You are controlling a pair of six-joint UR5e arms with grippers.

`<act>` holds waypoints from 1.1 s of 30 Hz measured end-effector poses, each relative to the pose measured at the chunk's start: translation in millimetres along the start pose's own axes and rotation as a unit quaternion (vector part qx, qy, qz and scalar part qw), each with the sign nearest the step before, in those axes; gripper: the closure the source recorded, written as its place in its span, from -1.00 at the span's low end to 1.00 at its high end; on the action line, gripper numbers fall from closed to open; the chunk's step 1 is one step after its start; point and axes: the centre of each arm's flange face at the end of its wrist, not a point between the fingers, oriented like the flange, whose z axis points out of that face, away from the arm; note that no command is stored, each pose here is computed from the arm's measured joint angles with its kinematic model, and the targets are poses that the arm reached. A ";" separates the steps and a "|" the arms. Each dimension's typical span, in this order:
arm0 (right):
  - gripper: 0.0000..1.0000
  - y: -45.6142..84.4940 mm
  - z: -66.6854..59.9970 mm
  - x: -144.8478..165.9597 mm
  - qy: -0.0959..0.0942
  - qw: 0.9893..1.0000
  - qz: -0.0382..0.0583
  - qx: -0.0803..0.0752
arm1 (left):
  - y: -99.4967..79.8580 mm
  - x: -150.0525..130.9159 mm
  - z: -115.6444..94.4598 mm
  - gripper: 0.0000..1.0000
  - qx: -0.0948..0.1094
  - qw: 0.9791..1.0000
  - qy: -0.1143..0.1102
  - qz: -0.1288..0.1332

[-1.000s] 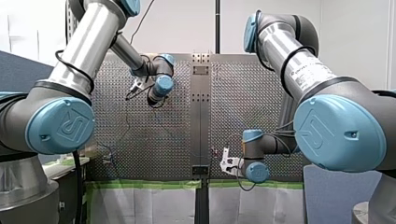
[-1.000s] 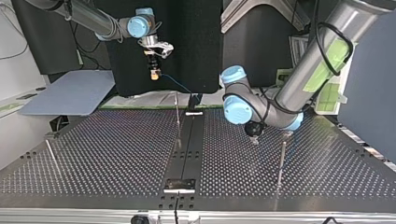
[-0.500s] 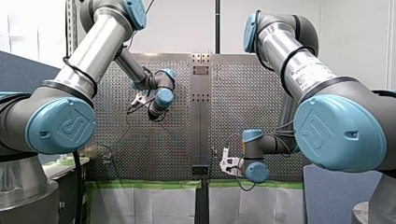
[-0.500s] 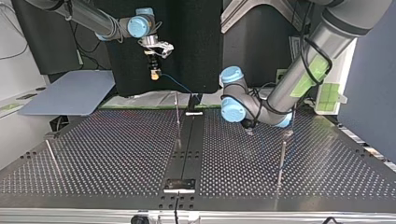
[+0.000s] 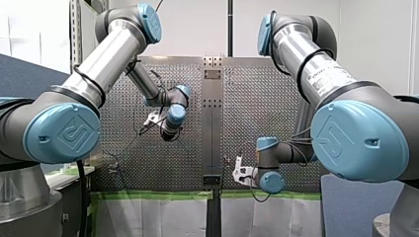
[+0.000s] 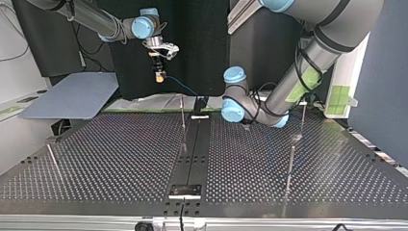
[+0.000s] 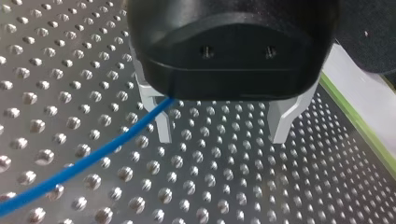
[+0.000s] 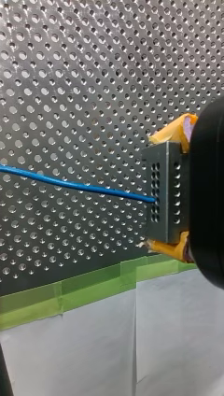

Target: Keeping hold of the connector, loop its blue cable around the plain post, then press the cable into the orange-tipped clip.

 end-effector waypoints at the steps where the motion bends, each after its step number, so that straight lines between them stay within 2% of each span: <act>1: 1.00 -0.1 0.0 0.0 0.000 1.000 0.000 0.000 | -1.2 0.1 0.3 -1.00 0.002 1.000 -0.001 -0.005; 8: 1.00 -1.5 -0.1 -0.1 0.001 1.000 -0.001 0.003 | -5.1 -2.2 2.4 -1.00 0.005 0.999 -0.014 -0.038; 14: 1.00 -3.0 -0.2 -0.1 0.002 1.000 -0.001 0.005 | -9.4 -1.2 10.4 -1.00 0.001 0.998 -0.025 -0.064; 23: 1.00 -5.3 -1.0 -0.8 0.000 1.000 -0.002 0.008 | -42.7 11.5 24.8 -1.00 0.023 0.996 -0.032 -0.085; 30: 1.00 -6.1 -1.2 -0.8 0.001 1.000 -0.004 0.009 | -68.8 32.1 39.5 -1.00 0.040 0.994 -0.038 -0.099; 33: 1.00 -6.3 -1.2 -0.9 0.001 1.000 -0.004 0.009 | -79.4 43.7 46.1 -1.00 0.047 0.993 -0.035 -0.099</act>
